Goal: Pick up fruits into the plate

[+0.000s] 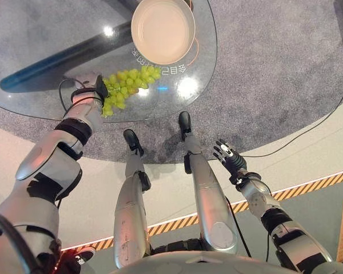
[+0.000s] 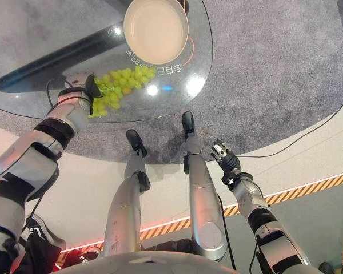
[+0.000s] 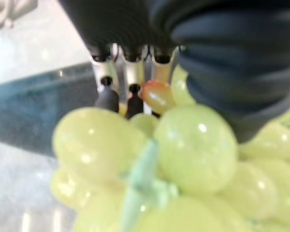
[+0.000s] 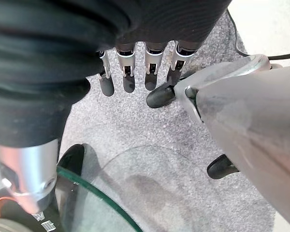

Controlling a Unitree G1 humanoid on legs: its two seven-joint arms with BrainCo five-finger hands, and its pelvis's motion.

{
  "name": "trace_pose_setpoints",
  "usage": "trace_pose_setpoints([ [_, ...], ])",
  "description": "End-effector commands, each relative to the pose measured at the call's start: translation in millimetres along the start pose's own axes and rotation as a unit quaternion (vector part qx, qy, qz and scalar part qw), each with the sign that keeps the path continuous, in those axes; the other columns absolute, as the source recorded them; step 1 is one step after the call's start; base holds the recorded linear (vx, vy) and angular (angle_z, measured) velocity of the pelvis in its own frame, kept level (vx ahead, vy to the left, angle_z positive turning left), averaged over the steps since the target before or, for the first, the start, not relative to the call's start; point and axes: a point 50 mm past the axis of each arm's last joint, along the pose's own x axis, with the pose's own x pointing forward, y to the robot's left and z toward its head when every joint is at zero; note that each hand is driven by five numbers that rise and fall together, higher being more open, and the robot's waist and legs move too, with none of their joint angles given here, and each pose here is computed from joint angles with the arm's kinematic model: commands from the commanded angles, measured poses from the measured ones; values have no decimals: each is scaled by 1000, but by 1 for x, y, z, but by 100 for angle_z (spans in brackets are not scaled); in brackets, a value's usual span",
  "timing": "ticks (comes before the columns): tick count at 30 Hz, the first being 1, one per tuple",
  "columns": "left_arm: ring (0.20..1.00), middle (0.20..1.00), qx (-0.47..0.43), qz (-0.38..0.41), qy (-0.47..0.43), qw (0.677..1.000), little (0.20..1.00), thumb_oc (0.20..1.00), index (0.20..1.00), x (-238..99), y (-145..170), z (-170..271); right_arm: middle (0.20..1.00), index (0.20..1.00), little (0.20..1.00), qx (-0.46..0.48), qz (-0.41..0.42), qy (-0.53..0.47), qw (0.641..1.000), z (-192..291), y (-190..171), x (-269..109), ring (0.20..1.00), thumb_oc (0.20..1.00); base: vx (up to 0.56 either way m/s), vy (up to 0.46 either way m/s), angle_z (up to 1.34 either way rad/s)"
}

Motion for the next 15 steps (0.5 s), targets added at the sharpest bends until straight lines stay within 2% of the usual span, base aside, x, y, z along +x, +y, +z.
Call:
trace_pose_setpoints([
  [1,200,200,-104,29,-16,994,200,200,200,0,11,-7,1000,1000,1000,11,-3,-9,1000,-7,-1,-9,1000,1000,-13,23,4],
  [7,200,200,-170,52,-63,982,200,200,200,-10,16,-19,1000,1000,1000,15,-11,-25,1000,-6,-4,-14,1000,1000,10,22,1],
  [15,200,200,-178,78,-95,976,200,200,200,-28,27,-46,1000,1000,1000,22,-21,-36,999,-9,-8,-22,1000,1000,69,35,6],
])
